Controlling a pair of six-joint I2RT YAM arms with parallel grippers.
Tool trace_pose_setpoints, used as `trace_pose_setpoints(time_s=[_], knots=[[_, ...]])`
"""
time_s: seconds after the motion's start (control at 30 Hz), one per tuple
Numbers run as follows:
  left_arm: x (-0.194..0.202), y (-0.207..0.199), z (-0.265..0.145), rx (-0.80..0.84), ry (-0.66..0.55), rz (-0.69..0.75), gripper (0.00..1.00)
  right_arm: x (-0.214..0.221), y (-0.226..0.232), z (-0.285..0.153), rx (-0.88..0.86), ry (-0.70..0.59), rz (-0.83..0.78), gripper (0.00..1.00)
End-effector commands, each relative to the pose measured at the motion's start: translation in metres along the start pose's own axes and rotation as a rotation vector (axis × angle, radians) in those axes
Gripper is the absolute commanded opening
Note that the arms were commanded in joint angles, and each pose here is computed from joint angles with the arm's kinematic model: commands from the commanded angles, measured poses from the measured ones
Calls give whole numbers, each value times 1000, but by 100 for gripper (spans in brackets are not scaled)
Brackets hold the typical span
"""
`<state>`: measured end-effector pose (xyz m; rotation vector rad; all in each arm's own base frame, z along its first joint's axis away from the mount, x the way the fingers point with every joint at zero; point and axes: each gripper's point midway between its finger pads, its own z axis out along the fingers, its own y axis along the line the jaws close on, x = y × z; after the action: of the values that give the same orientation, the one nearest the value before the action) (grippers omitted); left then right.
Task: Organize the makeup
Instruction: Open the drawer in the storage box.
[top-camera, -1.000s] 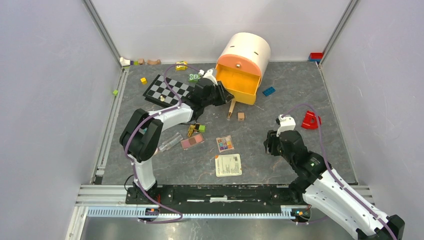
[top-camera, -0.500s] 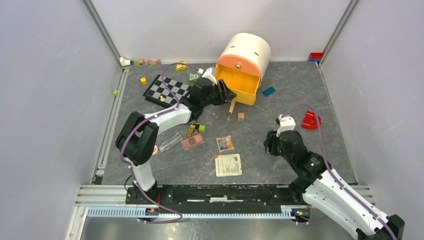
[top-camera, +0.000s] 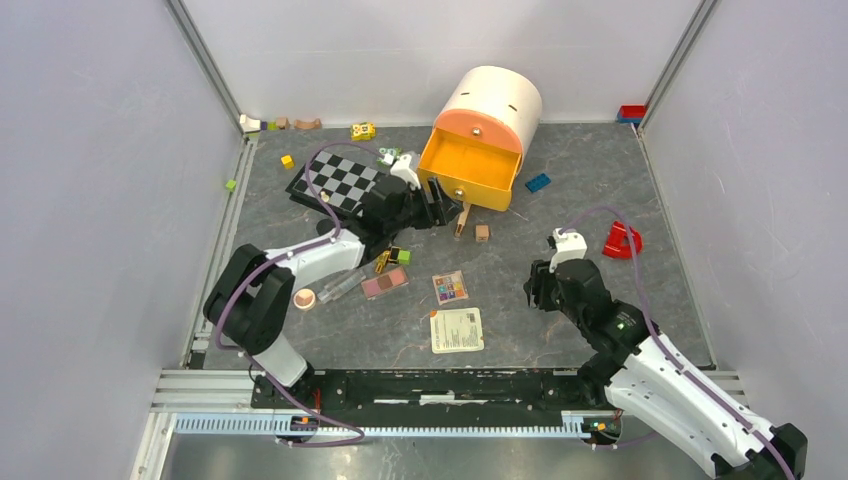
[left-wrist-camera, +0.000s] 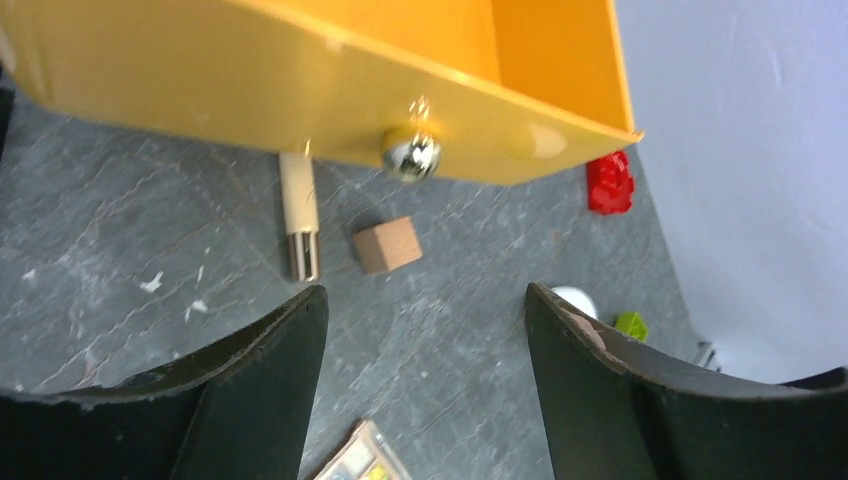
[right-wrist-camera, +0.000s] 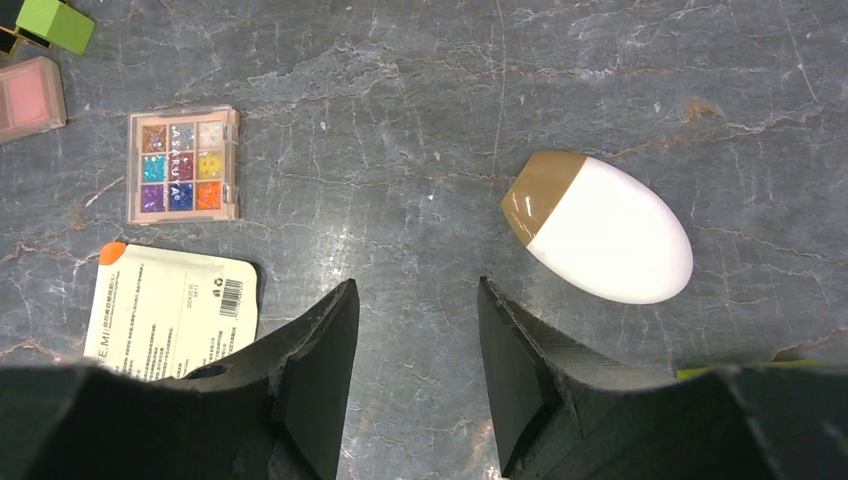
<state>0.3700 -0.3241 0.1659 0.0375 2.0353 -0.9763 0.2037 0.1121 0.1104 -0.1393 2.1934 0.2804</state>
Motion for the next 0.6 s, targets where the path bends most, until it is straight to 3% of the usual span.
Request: trace_pose_setpoints(time_s=[0.0,0.27,0.57], knots=[[-3,-2,-9,26,-80,106,79,-4,7,4,-28,-22,21,54],[24,22,12,-5,-126,169,82,-4,12,5,-47,-16,21,54],[40,47,39,-95,-157,173,74,-4,8,4,-31,-18,16,54]])
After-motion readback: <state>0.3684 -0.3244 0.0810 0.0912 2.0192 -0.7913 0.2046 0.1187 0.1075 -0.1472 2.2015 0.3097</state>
